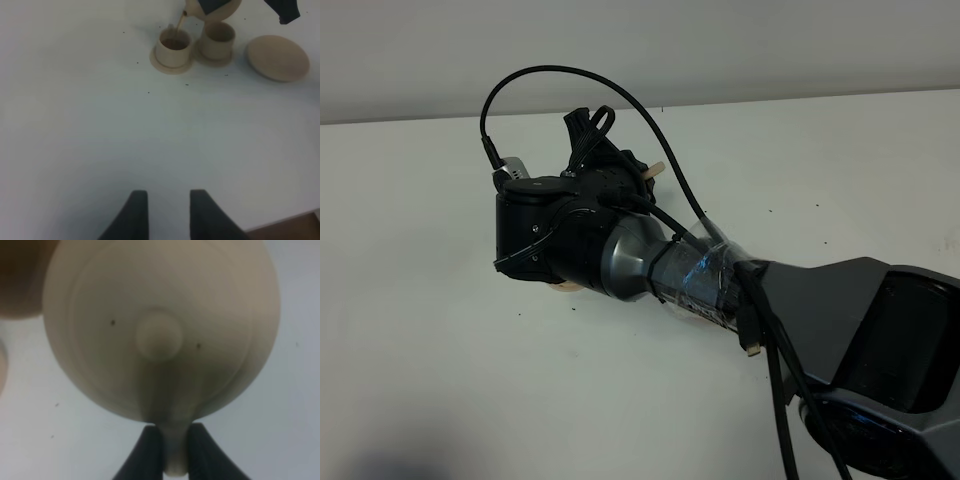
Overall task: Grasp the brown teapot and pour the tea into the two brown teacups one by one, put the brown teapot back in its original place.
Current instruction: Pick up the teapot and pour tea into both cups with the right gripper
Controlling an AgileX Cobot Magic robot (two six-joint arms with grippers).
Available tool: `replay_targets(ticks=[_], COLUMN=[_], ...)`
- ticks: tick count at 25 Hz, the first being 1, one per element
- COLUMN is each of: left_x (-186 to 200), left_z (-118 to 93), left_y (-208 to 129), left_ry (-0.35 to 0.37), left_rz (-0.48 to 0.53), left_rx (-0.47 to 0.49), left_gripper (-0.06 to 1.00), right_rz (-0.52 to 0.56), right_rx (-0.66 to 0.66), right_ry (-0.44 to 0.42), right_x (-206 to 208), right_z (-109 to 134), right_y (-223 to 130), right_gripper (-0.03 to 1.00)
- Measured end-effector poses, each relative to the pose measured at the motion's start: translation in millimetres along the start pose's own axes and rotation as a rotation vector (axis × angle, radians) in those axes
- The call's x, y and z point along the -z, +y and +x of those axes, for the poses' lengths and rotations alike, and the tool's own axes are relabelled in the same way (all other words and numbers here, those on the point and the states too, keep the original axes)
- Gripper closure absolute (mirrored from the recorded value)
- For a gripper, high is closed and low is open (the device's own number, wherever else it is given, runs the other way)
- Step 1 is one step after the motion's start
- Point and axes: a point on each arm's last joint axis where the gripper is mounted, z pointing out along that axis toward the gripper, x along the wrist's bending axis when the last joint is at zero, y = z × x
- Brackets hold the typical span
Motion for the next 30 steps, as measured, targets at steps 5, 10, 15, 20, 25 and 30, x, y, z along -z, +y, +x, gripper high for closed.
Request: replay_targets(ticks=[5, 10, 15, 20, 25, 30], left_x=[0.0, 0.0, 0.0, 0.0, 0.0, 0.0], left_z=[0.0, 0.0, 0.0, 0.0, 0.0, 0.0], left_y=[0.0, 0.0, 0.0, 0.0, 0.0, 0.0], left_ry=[0.0, 0.0, 0.0, 0.0, 0.0, 0.0], left_rz=[0.0, 0.0, 0.0, 0.0, 0.0, 0.0], left_rx=[0.0, 0.0, 0.0, 0.0, 0.0, 0.0], left_gripper=[0.71, 0.71, 0.71, 0.71, 0.71, 0.71], right_rz=[0.001, 0.002, 0.002, 0.002, 0.002, 0.002], right_rx=[0.001, 0.001, 0.002, 0.002, 0.002, 0.002], right_ry=[-0.002, -0.002, -0.002, -0.003, -0.003, -0.003], right_x=[0.0, 0.0, 0.0, 0.0, 0.0, 0.0], right_z=[-0.1, -0.2, -0.2, -0.2, -0.2, -0.2], right_y=[-0.1, -0.2, -0.2, -0.2, -0.2, -0.2], right_gripper=[0.86, 0.86, 0.86, 0.86, 0.86, 0.86])
